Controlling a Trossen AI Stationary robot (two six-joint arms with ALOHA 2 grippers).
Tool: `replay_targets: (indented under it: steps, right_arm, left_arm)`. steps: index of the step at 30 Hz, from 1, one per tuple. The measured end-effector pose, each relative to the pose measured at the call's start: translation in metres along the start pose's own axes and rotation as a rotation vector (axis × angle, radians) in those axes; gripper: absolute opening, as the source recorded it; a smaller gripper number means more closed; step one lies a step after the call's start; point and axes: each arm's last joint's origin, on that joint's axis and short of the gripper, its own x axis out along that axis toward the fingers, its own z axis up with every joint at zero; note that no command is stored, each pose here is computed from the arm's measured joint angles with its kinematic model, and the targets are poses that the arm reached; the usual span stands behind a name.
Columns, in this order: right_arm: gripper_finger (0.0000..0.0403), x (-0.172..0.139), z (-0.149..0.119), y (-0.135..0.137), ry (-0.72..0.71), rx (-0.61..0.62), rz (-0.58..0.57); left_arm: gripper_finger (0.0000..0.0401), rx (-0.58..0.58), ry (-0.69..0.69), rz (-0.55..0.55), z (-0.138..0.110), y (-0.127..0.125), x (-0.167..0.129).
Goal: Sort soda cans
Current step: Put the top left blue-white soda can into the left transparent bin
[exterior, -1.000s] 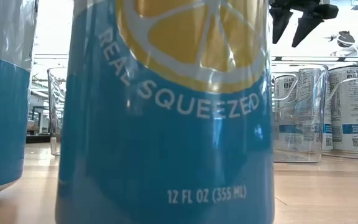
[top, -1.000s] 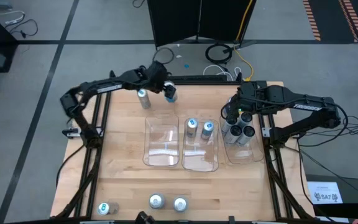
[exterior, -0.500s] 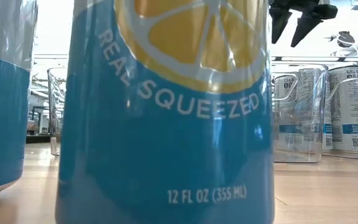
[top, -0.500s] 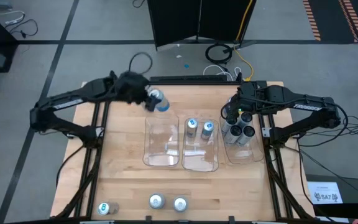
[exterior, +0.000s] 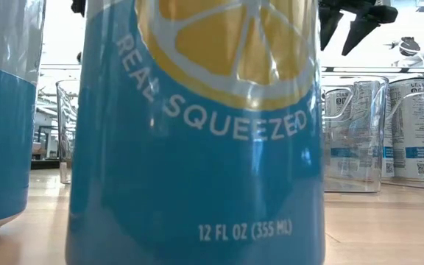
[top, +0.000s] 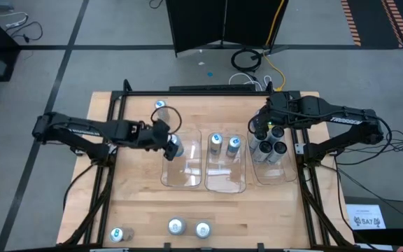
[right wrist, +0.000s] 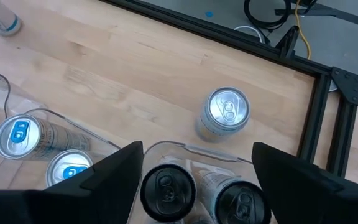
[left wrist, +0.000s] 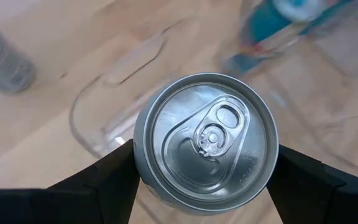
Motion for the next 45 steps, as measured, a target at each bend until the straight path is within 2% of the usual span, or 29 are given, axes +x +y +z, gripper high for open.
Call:
replay_targets:
  steps: [4,11,19,23,35,40,45]
  right_arm:
    - [0.0295,0.000,0.000,0.001,-0.003,0.001,0.006]
    - [0.0295,0.000,0.000,0.001,-0.003,0.002,0.008]
    - [0.0295,0.000,0.001,0.001,-0.004,0.003,0.010]
    - [0.0295,0.000,0.001,0.001,-0.005,0.005,0.013]
    - [0.0295,0.000,0.001,0.001,-0.005,0.005,0.013]
    - [0.0295,0.000,0.001,0.001,-0.005,0.011,0.013]
    - [0.0295,0.000,0.000,0.001,0.004,0.020,0.018]
  left_arm:
    - [0.0301,-0.012,-0.020,0.071,-0.013,0.008,0.013]
    - [0.0301,-0.042,-0.086,0.048,-0.023,0.015,0.035]
    - [0.0303,-0.030,-0.023,0.128,-0.032,0.026,0.054]
    - [0.0320,-0.022,-0.011,0.146,-0.034,0.026,0.063]
    - [0.0365,-0.016,-0.049,0.156,-0.034,0.024,0.066]
    - [0.0396,0.055,-0.027,0.143,-0.034,0.024,0.066]
    - [0.0387,0.041,0.001,0.073,-0.027,0.017,0.057]
